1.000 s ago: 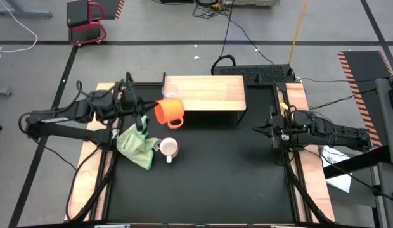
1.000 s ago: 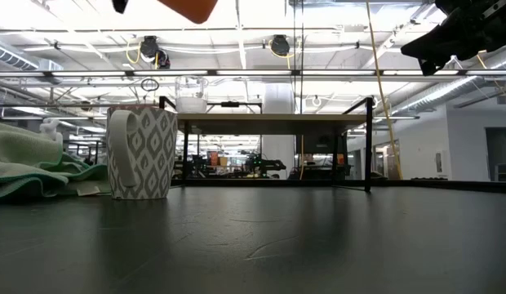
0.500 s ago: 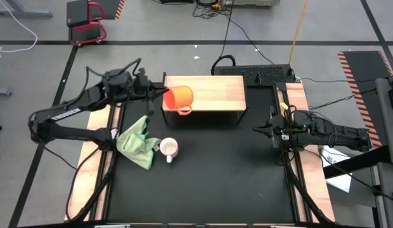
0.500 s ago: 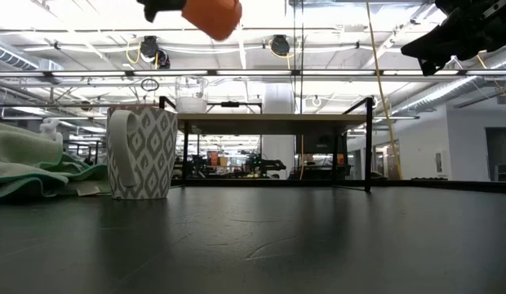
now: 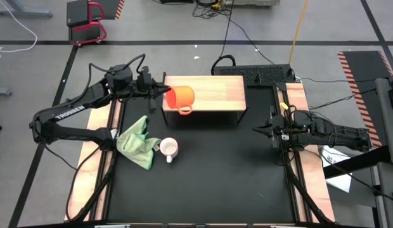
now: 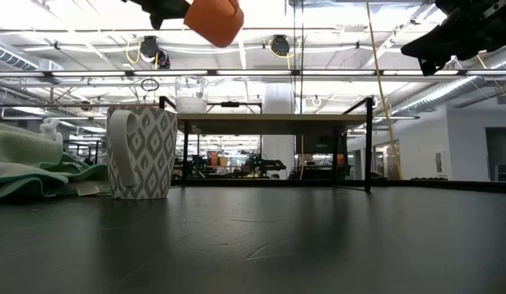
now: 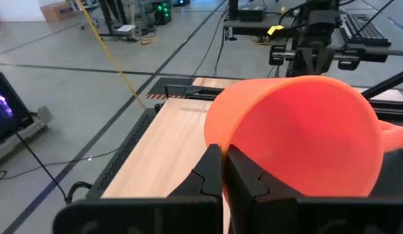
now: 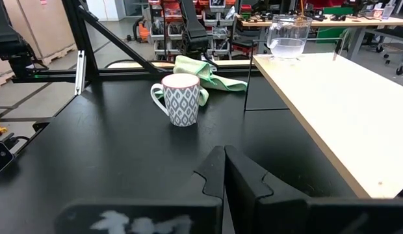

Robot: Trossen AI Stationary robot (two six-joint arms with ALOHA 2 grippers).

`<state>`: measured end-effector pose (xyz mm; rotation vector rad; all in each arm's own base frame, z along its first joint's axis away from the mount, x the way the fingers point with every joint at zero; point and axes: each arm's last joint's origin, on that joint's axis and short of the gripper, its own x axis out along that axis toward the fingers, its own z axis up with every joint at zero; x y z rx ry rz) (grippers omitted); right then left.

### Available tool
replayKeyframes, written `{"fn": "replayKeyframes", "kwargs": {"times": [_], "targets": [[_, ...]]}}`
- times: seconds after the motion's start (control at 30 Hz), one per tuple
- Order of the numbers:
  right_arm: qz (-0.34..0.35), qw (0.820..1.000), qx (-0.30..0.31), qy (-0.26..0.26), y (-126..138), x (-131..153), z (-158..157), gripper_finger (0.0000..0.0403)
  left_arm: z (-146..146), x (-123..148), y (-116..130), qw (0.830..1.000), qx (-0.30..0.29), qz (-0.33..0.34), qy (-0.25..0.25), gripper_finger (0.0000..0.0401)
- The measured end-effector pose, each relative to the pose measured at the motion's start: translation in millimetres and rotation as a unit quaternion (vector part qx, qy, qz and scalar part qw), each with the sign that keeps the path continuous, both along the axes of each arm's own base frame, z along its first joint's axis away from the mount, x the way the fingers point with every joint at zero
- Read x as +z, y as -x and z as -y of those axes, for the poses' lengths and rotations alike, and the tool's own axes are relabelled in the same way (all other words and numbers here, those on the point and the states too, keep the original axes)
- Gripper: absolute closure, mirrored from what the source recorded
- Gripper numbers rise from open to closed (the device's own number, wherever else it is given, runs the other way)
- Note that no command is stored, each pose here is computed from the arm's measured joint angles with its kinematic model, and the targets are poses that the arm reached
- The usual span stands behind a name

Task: Stack small to large cups/mugs on shelf
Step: Put the orange mug on the shelf

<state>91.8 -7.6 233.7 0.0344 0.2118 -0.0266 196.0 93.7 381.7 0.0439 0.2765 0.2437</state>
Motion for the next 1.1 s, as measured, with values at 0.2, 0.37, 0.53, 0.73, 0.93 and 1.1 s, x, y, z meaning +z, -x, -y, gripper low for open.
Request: {"fn": "replayKeyframes", "kwargs": {"times": [0.2,0.37,0.53,0.73,0.93,1.1], "targets": [[0.000,1.000,0.000,0.001,0,0,0,0.0403,-4,1,2,1.000,0.000,0.006,-0.004,0.0400],[0.000,1.000,0.000,0.001,0,0,0,0.0403,-14,6,5,0.999,0.009,0.033,-0.007,0.0400],[0.001,1.000,0.000,0.001,0,0,0,0.0403,-30,20,1,0.999,0.013,0.032,0.005,0.0400],[0.001,1.000,0.000,0.001,0,0,0,0.0403,-45,43,-16,1.000,-0.006,0.027,0.000,0.0400],[0.000,1.000,0.000,0.000,0,0,0,0.0403,-62,57,-31,1.000,-0.012,0.014,-0.005,0.0400],[-0.001,1.000,0.000,0.000,0,0,0,0.0403,-74,60,-38,1.000,-0.015,0.015,-0.003,0.0400]]}}
